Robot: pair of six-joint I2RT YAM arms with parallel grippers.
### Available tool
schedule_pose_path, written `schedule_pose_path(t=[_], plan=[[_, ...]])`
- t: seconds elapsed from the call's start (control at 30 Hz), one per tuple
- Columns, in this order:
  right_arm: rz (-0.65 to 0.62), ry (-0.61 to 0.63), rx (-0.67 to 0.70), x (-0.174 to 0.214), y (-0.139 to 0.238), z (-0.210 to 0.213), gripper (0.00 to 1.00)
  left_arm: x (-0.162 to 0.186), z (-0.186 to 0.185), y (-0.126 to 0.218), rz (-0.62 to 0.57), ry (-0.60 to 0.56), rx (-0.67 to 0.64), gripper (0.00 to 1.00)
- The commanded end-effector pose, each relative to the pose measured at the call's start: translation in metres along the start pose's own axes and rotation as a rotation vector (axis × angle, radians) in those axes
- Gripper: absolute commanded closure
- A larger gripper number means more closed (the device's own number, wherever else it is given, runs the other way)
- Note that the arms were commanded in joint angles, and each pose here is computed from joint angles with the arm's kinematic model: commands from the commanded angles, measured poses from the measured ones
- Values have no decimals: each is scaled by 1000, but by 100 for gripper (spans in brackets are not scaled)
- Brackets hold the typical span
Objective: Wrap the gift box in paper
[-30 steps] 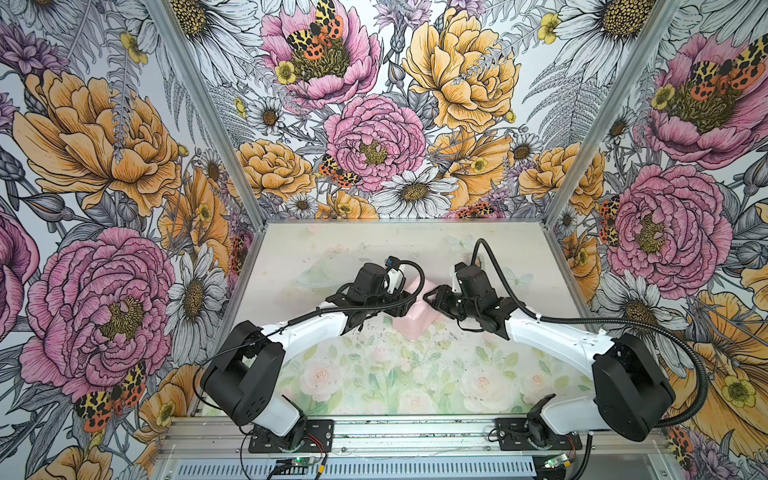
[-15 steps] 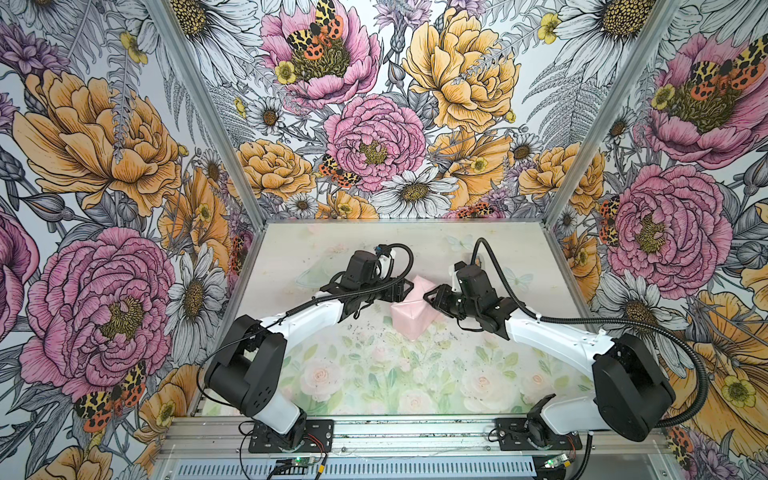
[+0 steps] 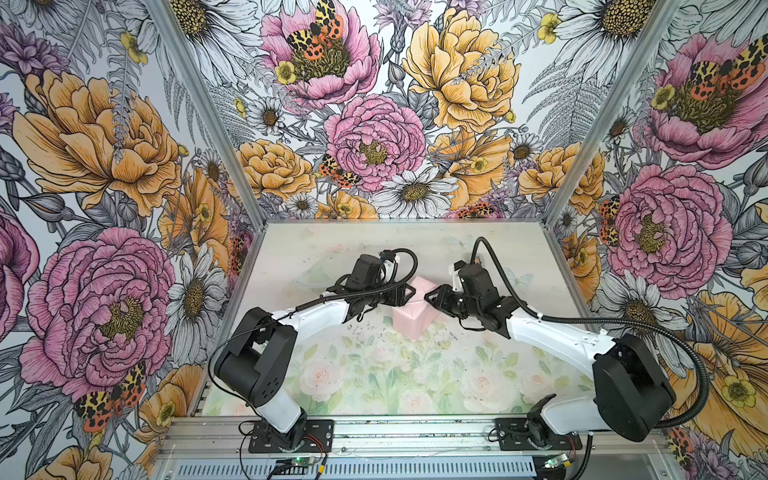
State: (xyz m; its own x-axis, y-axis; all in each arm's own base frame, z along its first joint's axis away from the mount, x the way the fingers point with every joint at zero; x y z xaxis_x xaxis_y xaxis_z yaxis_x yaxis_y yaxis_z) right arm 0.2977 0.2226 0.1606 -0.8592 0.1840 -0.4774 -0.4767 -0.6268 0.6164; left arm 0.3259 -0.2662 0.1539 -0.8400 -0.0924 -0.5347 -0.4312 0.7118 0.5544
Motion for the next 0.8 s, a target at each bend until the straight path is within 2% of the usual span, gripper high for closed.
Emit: schedule_pose_path(t=[0.0,0.17,0.3,0.4,0.67,0.77], plan=[[74,27,16,6,-7,-11,69,29,9,2,67,30,-50,42],[76,37,14,-1,-3,-11,67,32,14,1,47,38,-93,45],[44,51,-15,-11,14,6,46,35,22,-2,46,45,-128,46],[38,52,-27,-15,25,16,40,36,23,-2,43,41,-137,46],[67,54,-19,-14,14,19,39,35,21,-2,34,32,-145,46],[84,57,-5,-12,7,15,42,33,19,0,28,33,-140,46]])
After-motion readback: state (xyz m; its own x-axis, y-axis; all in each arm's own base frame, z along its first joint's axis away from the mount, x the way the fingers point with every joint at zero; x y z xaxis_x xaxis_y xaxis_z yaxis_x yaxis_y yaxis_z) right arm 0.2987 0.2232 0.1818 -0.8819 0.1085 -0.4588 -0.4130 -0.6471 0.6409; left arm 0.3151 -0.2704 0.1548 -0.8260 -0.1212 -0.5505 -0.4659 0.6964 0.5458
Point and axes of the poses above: each gripper's point midway between its finger pads, its own y axis back along the fingers, its own z axis along the line the jaws close on, x = y × z, the point moved 4 cm from there along y, back along the fingers, and after that the axes turned 11 degrees about y, right-handed, at the moved point
